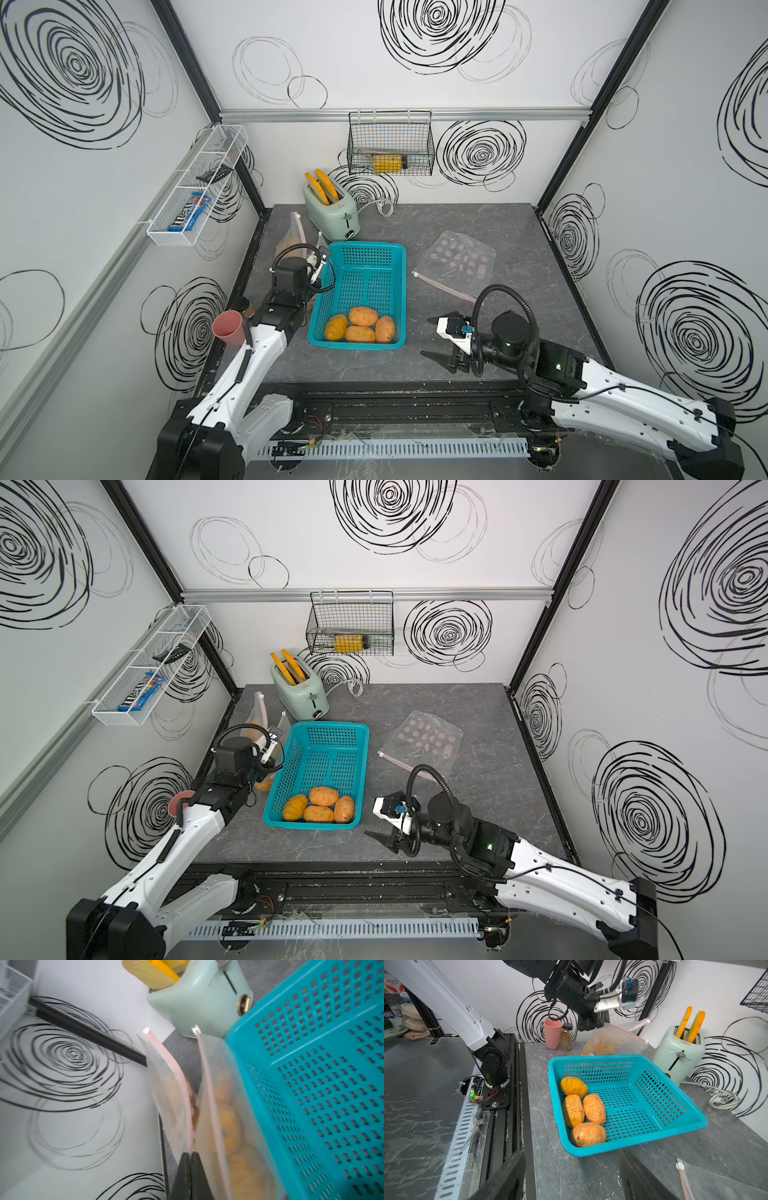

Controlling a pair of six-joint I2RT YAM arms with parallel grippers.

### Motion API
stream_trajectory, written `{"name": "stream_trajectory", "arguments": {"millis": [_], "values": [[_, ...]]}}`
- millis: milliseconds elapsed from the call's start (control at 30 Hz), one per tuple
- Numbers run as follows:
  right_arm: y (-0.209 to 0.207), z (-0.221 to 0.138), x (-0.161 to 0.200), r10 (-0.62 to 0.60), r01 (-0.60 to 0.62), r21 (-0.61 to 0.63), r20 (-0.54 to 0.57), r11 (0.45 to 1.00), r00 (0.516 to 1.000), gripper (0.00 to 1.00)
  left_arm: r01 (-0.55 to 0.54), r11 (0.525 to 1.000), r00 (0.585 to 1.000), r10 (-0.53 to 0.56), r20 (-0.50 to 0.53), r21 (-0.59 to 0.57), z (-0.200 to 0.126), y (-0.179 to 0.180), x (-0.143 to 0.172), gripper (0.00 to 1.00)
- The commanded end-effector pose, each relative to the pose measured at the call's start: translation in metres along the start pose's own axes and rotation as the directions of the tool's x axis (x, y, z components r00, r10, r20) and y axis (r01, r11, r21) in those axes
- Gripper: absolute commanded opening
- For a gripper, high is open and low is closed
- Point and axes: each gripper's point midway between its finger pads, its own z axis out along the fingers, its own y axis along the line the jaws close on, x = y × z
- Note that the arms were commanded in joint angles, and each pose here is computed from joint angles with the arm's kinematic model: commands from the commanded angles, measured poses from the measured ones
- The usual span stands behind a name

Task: Put the potatoes into a zipper bag and zip it
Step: Place the zipper food storage bag at the center of the board.

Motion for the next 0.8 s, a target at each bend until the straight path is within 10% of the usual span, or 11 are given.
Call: {"name": "stream_trajectory", "arguments": {"millis": [0, 300, 533, 767], "values": [[-0.004, 0.003, 0.002, 0.01, -0.01, 0.024, -0.002, 1.0, 1.0, 0.76, 0.011, 0.996, 0.998, -0.016, 0.055, 0.088, -0.005, -0.019, -0.011, 0.13], [-0.022, 0.011, 0.005, 0.048, -0.046, 0.109, -0.013, 0.993, 0.999, 0.77, 0.115, 0.976, 0.951, -0.162, 0.265, 0.185, -0.054, -0.027, -0.05, 0.78], [-0.065, 0.018, 0.019, 0.145, -0.133, 0.246, -0.034, 0.96, 0.989, 0.77, 0.336, 0.901, 0.782, -0.43, 0.452, 0.275, -0.112, -0.003, -0.081, 0.95], [-0.142, 0.01, 0.071, 0.338, -0.239, 0.499, -0.116, 0.833, 0.934, 0.73, 0.584, 0.677, 0.644, -0.722, 0.252, 0.448, -0.12, -0.02, -0.067, 0.96]]}}
